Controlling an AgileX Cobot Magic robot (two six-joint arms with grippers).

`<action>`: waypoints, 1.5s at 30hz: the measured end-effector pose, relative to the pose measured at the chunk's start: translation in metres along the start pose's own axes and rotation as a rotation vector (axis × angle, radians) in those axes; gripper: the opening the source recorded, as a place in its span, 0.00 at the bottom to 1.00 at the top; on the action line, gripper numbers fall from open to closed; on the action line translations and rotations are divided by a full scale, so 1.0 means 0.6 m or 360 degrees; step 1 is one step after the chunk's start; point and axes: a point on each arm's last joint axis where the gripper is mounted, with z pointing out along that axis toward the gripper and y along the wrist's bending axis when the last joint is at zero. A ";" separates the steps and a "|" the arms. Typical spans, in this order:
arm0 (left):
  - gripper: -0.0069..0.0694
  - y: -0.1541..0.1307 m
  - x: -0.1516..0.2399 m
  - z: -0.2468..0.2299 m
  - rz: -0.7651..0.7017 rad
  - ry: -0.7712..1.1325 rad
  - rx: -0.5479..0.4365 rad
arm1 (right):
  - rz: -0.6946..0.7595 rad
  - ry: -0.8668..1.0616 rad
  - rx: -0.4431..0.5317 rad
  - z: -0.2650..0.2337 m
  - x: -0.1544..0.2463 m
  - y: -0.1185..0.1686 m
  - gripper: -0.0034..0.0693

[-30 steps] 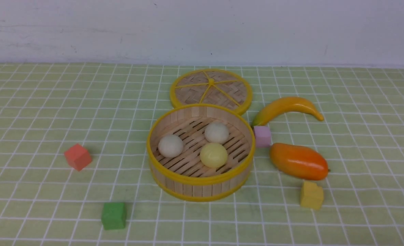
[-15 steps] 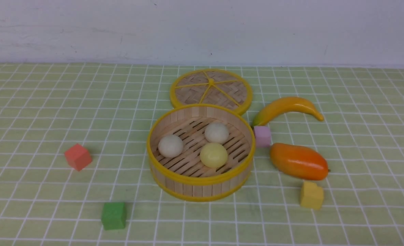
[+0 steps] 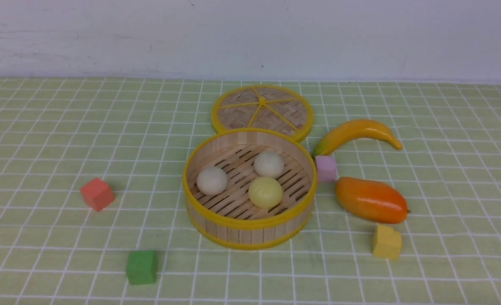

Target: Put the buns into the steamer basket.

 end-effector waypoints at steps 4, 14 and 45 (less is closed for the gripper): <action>0.40 0.000 0.000 0.000 0.0000 0.0000 0.0000 | 0.0063 -0.0018 0.0035 0.000 -0.001 -0.003 0.07; 0.40 0.000 0.000 0.000 0.0000 0.0001 -0.0001 | 0.0223 -0.0033 0.0176 0.000 -0.001 -0.017 0.08; 0.40 0.000 0.000 0.000 0.0001 0.0002 0.0001 | 0.0233 -0.0039 0.0190 0.000 -0.001 -0.018 0.12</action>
